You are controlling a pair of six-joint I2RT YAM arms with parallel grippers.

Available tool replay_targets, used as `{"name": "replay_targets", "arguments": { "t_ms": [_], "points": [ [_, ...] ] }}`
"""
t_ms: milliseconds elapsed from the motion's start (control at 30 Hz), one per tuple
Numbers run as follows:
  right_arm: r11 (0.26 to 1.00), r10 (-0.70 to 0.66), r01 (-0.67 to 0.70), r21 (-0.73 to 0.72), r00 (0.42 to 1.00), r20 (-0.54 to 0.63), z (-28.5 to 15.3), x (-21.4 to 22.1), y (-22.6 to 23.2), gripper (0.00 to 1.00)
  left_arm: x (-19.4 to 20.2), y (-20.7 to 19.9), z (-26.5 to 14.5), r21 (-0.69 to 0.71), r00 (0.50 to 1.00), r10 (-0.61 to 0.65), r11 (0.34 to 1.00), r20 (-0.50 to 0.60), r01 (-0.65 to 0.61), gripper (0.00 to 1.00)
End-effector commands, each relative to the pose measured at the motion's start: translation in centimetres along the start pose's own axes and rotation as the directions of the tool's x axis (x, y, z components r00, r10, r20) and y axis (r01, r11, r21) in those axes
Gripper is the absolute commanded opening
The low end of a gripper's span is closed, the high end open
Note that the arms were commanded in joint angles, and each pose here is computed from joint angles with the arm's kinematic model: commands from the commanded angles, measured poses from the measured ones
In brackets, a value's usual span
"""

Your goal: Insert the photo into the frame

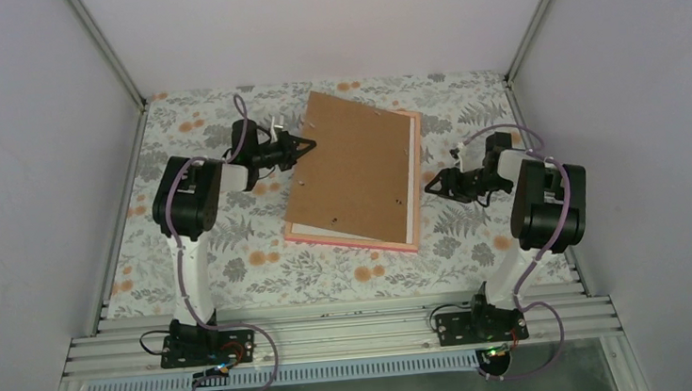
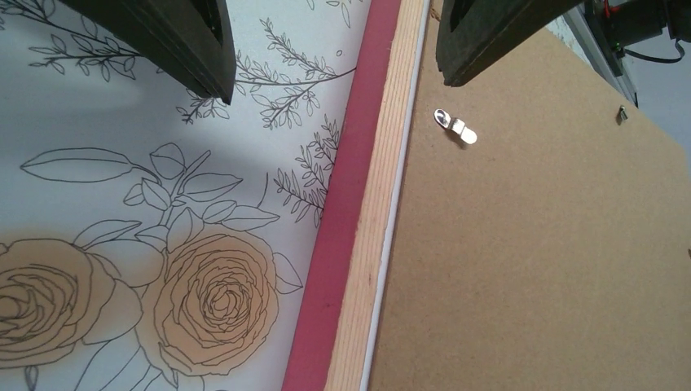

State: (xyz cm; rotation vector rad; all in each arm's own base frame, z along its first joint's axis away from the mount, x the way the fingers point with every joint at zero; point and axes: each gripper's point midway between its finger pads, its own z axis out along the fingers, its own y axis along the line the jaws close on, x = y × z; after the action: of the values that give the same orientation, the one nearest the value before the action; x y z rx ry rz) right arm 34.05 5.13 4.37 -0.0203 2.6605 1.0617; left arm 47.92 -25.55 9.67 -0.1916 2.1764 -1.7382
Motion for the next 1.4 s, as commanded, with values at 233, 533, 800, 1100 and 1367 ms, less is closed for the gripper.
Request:
{"name": "replay_targets", "arguments": {
  "t_ms": [233, 533, 800, 1100, 1367],
  "points": [
    [1.0, -0.019, 0.019, -0.005, 1.0, 0.009, -0.1, -0.2, 0.4, 0.62, 0.5, 0.2, 2.3, -0.095, 0.992, 0.124, 0.987, -0.036, -0.127, 0.04],
    [1.0, -0.013, 0.013, -0.02, 1.0, 0.012, 0.1, -0.4, 0.5, 0.62, 1.4, 1.8, 2.2, -0.244, 0.993, 0.116, 0.962, -0.027, -0.119, 0.19],
    [0.999, 0.004, -0.004, -0.046, 1.0, 0.009, 0.5, -0.2, 0.4, 0.62, 0.6, 1.0, 1.9, -0.384, 0.968, 0.243, 0.89, -0.054, -0.245, 0.36],
    [0.995, 0.037, -0.037, -0.093, 0.999, -0.01, 1.7, -0.7, 0.3, 0.62, 3.1, 0.8, 2.8, -0.438, 0.927, 0.337, 0.817, -0.165, -0.375, 0.47],
    [0.993, 0.037, -0.038, -0.113, 0.999, -0.015, 2.1, -0.8, 0.6, 0.62, 4.1, 0.8, 2.4, -0.526, 0.866, 0.429, 0.69, -0.258, -0.498, 0.74]
  ]
}}
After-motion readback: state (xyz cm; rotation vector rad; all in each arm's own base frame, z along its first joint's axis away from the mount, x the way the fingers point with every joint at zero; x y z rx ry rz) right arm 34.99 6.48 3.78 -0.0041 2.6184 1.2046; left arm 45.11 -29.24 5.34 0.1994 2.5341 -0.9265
